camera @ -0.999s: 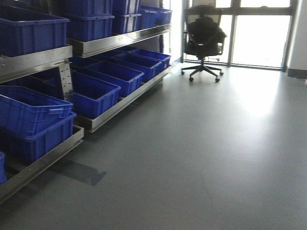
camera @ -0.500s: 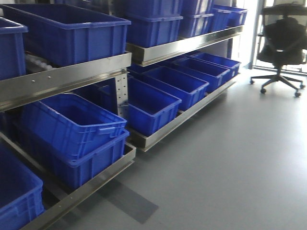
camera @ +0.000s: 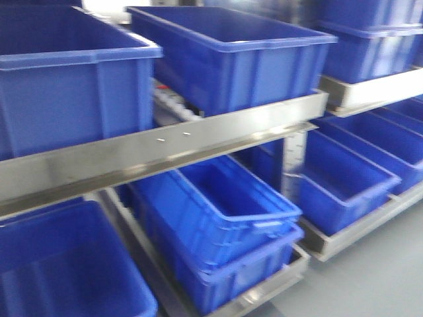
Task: Pick red cube and place on left shelf
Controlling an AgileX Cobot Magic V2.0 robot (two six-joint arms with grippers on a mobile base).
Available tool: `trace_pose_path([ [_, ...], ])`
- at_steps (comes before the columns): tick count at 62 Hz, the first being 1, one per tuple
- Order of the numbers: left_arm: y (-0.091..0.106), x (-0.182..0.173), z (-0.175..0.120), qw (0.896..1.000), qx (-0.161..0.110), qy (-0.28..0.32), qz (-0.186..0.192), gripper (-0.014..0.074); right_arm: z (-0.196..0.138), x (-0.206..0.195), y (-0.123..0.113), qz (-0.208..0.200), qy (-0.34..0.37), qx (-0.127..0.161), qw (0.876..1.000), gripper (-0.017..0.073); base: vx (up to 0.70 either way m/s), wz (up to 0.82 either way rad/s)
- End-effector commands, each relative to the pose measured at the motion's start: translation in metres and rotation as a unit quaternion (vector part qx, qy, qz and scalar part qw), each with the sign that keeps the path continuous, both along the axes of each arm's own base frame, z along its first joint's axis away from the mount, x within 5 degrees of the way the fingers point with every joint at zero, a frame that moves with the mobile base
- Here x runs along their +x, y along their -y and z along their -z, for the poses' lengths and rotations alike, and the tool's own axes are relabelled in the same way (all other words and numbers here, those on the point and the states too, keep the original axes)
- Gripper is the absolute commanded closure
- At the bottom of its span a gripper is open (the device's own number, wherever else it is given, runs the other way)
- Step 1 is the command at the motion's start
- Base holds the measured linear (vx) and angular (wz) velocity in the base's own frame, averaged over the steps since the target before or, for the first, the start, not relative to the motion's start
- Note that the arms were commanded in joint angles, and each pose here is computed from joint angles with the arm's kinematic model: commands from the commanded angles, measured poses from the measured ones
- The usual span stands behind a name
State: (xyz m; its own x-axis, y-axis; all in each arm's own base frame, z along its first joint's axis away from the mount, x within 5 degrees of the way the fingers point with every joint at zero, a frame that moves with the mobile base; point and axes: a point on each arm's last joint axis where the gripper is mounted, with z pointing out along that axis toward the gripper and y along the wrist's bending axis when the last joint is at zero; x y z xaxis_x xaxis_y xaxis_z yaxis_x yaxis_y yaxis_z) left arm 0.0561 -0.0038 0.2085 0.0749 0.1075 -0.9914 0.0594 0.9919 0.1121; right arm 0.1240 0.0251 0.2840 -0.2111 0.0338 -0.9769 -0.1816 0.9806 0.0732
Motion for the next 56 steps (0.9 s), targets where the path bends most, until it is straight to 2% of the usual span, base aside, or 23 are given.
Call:
trace_pose_path([
  [1, -0.0001, 0.0011, 0.0006, 1.000, -0.006, 0.025, -0.001, 0.0488, -0.0193, 0.0015, -0.0002, -0.001, 0.062, 0.008, 0.998, 0.0501, 0.37, 0.63],
  [30, -0.0001, 0.0011, 0.0006, 1.000, -0.006, 0.025, -0.001, 0.0488, -0.0193, 0.0015, -0.0002, -0.001, 0.062, 0.008, 0.998, 0.0501, 0.27, 0.58],
  [56, -0.0001, 0.0011, 0.0006, 1.000, -0.006, 0.025, -0.001, 0.0488, -0.0192, 0.0016, -0.0003, -0.001, 0.062, 0.008, 0.998, 0.0501, 0.14, 0.44],
])
